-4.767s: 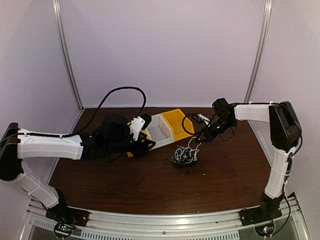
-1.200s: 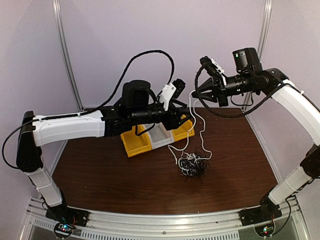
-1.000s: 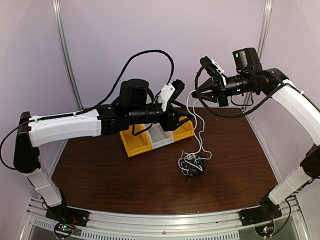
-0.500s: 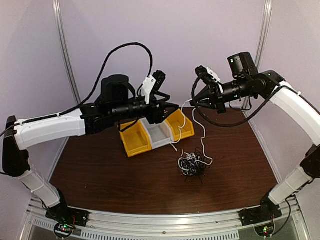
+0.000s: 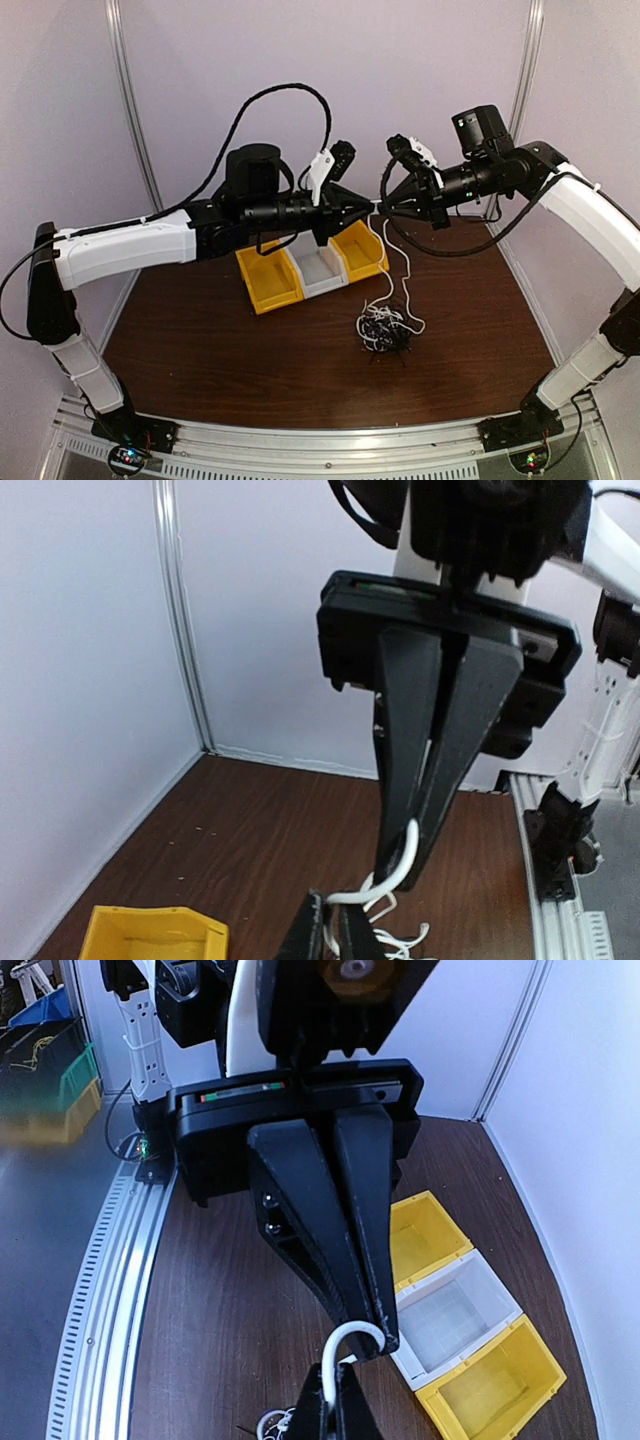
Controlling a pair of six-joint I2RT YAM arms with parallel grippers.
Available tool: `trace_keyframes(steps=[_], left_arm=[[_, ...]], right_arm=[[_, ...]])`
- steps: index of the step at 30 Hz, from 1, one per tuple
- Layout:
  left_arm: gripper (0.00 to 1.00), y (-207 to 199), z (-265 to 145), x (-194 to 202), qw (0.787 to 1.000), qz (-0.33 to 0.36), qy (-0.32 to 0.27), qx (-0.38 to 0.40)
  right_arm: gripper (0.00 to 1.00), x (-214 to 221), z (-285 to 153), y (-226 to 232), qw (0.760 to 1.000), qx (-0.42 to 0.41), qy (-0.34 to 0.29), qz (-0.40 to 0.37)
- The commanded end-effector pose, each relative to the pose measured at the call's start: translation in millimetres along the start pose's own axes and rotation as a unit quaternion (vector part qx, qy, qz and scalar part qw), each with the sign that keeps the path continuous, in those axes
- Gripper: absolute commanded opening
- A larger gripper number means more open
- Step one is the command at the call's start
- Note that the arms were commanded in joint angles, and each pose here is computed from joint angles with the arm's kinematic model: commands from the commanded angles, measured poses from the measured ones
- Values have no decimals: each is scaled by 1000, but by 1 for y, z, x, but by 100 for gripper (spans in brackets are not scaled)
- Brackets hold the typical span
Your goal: Untangle the cables
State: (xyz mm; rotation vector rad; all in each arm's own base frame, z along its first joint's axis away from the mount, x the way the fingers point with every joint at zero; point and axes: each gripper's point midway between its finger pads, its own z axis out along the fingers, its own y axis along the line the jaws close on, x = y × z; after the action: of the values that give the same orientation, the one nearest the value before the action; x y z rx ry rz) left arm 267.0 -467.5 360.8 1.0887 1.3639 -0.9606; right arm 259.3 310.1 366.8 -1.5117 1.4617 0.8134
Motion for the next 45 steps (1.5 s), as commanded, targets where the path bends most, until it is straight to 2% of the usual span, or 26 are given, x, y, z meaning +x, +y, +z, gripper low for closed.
trace_keyframes(steps=[1,2,5,8,12,19,25,30,40,45], left_arm=[[0,1,-2,-35,999,33,-40,-1],[0,5,-3,-39,998,37,-44,-9],[0,22,-6,-65,996,49,-65,-31],[0,39,-10,-99,993,59,-93,-52],[0,56,-22,-154,984,75,-144,-76],[0,79,-47,-216,969,85,-187,-139],[0,118,-76,-209,957,64,-151,-240],[0,136,-94,-182,948,55,-110,-295],[0,157,-114,-106,929,46,-23,-368],[0,169,-133,-87,919,41,-8,-391]], right_arm=[[7,-6,-1,-1,1000,5,-3,6],[17,-5,-3,-2,1000,10,-2,10],[37,-1,-18,-11,999,30,-4,30],[49,9,-53,-28,995,59,-36,67],[57,45,-76,-35,988,89,-59,114],[59,115,-53,-24,983,85,-43,157],[58,163,-33,-20,979,75,-21,187],[58,189,-26,-21,977,84,2,195],[58,203,-26,-18,977,104,20,186],[58,206,-25,-19,976,104,23,188]])
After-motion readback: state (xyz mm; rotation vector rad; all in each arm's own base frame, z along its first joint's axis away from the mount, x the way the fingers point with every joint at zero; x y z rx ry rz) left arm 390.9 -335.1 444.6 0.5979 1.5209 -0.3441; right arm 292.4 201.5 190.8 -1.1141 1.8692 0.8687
